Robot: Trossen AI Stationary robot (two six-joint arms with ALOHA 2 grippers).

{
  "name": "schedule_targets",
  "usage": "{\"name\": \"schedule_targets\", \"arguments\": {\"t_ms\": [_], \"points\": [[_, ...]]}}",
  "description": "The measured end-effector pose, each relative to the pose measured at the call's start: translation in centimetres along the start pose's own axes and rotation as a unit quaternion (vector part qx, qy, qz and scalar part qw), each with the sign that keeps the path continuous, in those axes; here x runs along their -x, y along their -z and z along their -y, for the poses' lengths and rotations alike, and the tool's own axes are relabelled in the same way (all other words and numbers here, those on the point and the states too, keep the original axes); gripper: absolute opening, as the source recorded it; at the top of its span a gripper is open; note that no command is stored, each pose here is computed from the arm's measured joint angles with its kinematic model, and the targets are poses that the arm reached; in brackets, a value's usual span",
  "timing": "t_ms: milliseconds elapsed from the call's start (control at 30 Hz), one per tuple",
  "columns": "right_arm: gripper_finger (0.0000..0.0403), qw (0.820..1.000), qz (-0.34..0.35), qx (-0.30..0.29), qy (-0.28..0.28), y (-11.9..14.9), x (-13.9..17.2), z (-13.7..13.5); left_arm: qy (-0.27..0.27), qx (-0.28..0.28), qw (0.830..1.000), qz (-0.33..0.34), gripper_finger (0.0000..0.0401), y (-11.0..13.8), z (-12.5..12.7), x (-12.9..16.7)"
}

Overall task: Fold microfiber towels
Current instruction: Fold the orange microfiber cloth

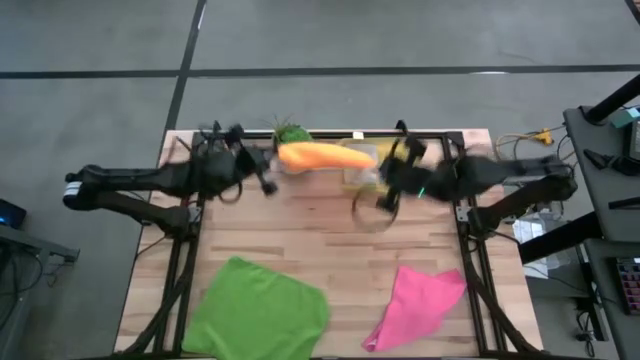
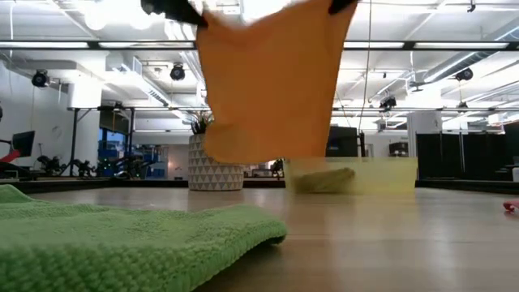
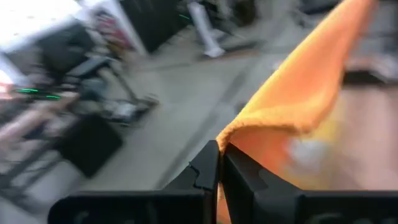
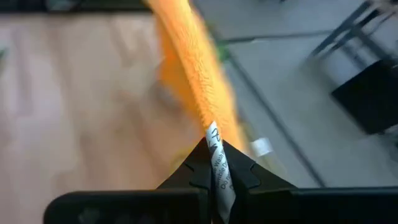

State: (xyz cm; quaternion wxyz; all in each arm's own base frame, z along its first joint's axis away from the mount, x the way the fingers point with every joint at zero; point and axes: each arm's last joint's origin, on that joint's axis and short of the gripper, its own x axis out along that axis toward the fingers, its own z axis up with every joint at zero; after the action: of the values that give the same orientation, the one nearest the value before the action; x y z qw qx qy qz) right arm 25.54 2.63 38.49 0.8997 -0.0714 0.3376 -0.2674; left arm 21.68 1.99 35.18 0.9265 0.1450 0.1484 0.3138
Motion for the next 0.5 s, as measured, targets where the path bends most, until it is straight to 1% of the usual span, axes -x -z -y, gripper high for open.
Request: {"name": "schedule_targets", "arguments": {"t_ms": [67,133,200,267,333,433,500], "points": [[0.0008,1.0,-0.016,-0.001,-0.025,1.7,-0.4,-3.0,0.052,-0.006,0.998,-0.017,0.0,2.3,2.7,0.6],[0.0008,0.998,-0.023,-0.014,-0.049,3.2,-0.6,-6.0,0.104,-0.008,0.994,-0.038,0.0,4.9,5.3,1.5],[0.0008,0.996,-0.04,-0.021,-0.072,5.3,-0.8,-9.2,0.156,0.004,0.986,-0.055,0.0,7.3,7.4,2.9],[0.0008,0.993,-0.055,-0.043,-0.099,7.3,-1.0,-12.2,0.197,0.029,0.977,-0.078,0.0,9.6,9.1,4.3],[0.0008,0.986,-0.08,-0.065,-0.131,9.4,-1.0,-14.8,0.233,0.057,0.965,-0.103,0.0,11.8,10.6,5.7],[0.0008,0.971,-0.128,-0.107,-0.174,13.1,-1.2,-18.9,0.279,0.094,0.946,-0.138,0.0,14.7,12.4,7.4],[0.0008,0.961,-0.153,-0.129,-0.191,15.5,-1.3,-21.1,0.32,0.118,0.927,-0.156,0.0,16.4,13.6,8.1]]}}
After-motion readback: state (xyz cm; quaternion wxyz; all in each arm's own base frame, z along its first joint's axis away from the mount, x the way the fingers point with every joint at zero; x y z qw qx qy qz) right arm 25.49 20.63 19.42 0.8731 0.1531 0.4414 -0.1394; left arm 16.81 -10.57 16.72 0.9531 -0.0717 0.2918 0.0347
